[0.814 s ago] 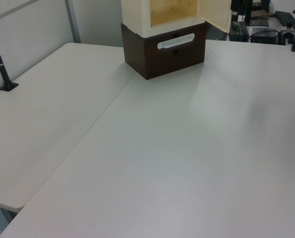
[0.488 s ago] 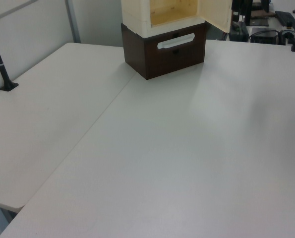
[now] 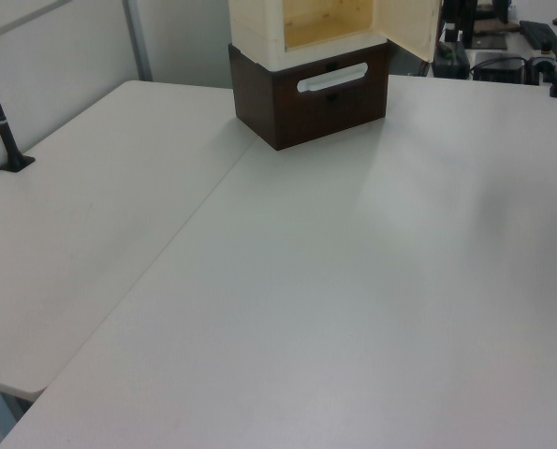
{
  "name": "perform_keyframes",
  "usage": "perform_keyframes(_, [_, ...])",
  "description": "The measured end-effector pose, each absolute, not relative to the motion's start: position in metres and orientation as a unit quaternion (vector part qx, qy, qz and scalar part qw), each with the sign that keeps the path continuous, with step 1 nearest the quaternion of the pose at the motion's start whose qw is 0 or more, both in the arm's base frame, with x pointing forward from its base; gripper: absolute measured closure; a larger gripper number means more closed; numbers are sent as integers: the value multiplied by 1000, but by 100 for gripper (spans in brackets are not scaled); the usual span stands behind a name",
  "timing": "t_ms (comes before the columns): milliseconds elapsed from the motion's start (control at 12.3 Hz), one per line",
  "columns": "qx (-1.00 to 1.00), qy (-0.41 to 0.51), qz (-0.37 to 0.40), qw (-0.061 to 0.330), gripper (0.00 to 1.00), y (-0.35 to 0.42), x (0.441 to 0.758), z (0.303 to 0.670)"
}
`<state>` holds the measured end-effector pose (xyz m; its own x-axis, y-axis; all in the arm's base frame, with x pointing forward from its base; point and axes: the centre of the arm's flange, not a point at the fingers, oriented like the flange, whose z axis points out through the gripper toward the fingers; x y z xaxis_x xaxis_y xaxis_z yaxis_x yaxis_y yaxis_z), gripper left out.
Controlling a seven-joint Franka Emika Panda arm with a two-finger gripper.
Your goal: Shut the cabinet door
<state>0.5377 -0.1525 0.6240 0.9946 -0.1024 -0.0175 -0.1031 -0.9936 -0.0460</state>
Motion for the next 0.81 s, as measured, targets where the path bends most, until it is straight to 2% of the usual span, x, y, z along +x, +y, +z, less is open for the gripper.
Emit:
perform_keyframes(488, [-998,51,17,25,1,-152,539,617])
perform_keyframes(570, [-998,51,20,25,7,-152,539,616])
perform_keyframes(651, [-998,49,23,26,24,-152,538,616])
perform_keyframes(814, [-999,34,32,29,29,-151,536,614])
